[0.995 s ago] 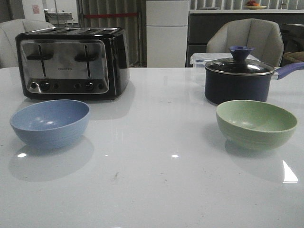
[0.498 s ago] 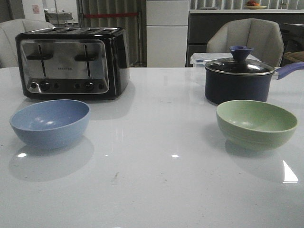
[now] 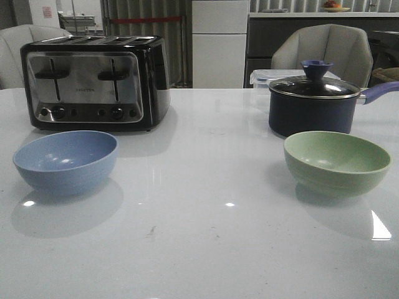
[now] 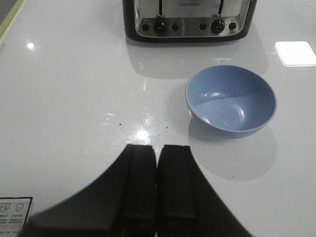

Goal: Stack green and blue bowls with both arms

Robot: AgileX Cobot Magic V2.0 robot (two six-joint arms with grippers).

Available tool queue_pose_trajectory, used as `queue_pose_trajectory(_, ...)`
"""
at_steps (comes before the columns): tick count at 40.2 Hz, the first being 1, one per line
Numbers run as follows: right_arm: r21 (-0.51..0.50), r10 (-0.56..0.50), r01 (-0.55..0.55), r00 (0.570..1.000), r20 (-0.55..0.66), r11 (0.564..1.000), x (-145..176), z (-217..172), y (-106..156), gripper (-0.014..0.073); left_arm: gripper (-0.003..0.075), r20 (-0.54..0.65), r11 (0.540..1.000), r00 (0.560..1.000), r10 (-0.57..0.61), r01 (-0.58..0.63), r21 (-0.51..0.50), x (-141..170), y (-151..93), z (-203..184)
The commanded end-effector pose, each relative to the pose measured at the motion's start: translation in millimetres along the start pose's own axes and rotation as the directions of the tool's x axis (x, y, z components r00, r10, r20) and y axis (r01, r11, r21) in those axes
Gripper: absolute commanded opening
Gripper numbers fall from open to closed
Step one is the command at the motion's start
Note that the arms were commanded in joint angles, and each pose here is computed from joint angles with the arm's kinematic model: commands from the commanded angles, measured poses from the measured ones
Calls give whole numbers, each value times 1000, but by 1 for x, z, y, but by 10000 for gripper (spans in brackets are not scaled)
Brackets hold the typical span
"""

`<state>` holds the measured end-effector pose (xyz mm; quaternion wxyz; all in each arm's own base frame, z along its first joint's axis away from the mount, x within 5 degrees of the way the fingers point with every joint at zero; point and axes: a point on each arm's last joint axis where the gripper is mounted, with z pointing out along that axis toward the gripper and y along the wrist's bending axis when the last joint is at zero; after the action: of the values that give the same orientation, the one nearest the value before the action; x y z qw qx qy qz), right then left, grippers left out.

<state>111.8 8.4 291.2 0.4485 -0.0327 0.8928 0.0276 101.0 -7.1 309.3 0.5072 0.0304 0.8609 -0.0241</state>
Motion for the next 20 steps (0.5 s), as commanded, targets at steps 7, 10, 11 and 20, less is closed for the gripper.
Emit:
queue_pose_trajectory(7,8,6,-6,998,67,1000,-13,-2,-1,123,141,96,1000,995,-26,26,6,-16,0,-4)
queue_pose_trajectory(10,8,6,-6,998,69,1000,-13,-2,-1,257,278,96,1000,995,-26,26,6,-16,0,-4)
queue_pose_trajectory(11,8,6,-6,998,69,1000,-13,-2,-1,329,347,96,1000,995,-26,26,6,-16,0,-4)
queue_pose_trajectory(20,7,8,-9,998,65,1000,-14,2,-1,517,622,96,1000,995,-26,26,6,-16,0,-4)
